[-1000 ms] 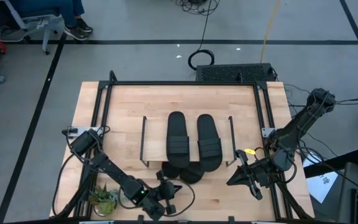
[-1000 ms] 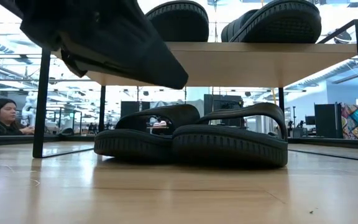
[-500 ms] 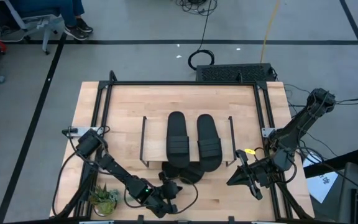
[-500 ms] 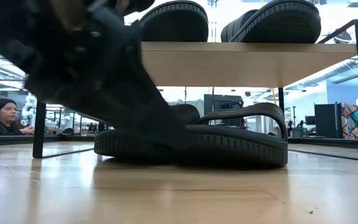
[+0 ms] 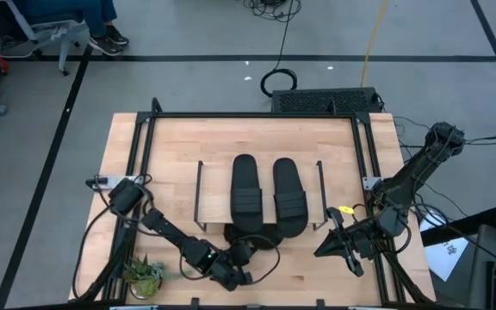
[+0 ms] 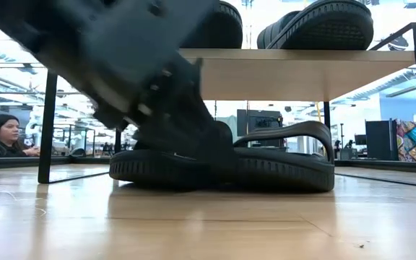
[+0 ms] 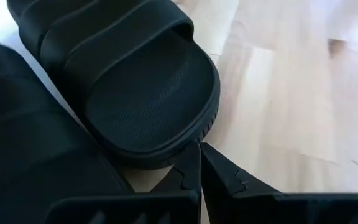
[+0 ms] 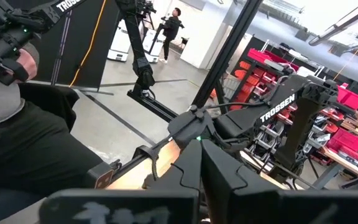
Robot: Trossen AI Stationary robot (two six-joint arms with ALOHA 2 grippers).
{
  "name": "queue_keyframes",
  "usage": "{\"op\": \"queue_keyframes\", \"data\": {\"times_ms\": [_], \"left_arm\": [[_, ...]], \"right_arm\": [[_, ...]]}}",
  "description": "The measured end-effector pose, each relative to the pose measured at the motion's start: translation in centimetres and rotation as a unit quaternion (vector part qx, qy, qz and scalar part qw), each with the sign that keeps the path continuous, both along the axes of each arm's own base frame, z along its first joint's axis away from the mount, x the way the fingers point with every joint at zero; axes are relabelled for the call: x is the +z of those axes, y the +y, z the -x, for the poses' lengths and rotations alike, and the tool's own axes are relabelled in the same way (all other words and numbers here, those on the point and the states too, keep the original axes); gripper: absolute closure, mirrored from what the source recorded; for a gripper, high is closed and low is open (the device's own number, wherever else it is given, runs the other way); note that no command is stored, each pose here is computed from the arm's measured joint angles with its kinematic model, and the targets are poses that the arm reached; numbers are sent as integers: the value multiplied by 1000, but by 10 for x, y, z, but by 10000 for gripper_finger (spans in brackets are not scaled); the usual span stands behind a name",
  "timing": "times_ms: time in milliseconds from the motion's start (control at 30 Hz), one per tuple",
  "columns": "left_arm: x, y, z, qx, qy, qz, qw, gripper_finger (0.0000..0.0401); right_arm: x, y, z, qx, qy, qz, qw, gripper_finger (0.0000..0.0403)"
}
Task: Pick and place slides into the shelf
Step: Adjust the bottom right black slipper under the shelf, then adjust the bottom left black slipper under the shelf
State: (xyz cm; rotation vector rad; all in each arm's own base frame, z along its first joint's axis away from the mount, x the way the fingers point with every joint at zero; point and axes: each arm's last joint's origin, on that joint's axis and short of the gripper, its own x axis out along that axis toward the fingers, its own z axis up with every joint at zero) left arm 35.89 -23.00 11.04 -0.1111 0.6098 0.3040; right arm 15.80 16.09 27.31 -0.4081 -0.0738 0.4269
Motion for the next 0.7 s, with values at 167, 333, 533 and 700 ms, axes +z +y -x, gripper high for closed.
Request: {"op": "queue_keyframes", "data": {"times_ms": [167,333,533,700], "left_arm": [[-1,11,-7,-2,11,16,1000,400],[-1,9,-7,-32,24,11,999,399],[0,1,-4,-60,22,-1,998,400],[0,-7,2,-56,17,-21,998,401]], "right_arm": [[0,0,0,0,1,-2,1000,403],[0,0,0,0,1,-2,1000,403],[0,0,0,0,1,-1,1000,403],[0,0,0,0,3,-8,1000,403]]}}
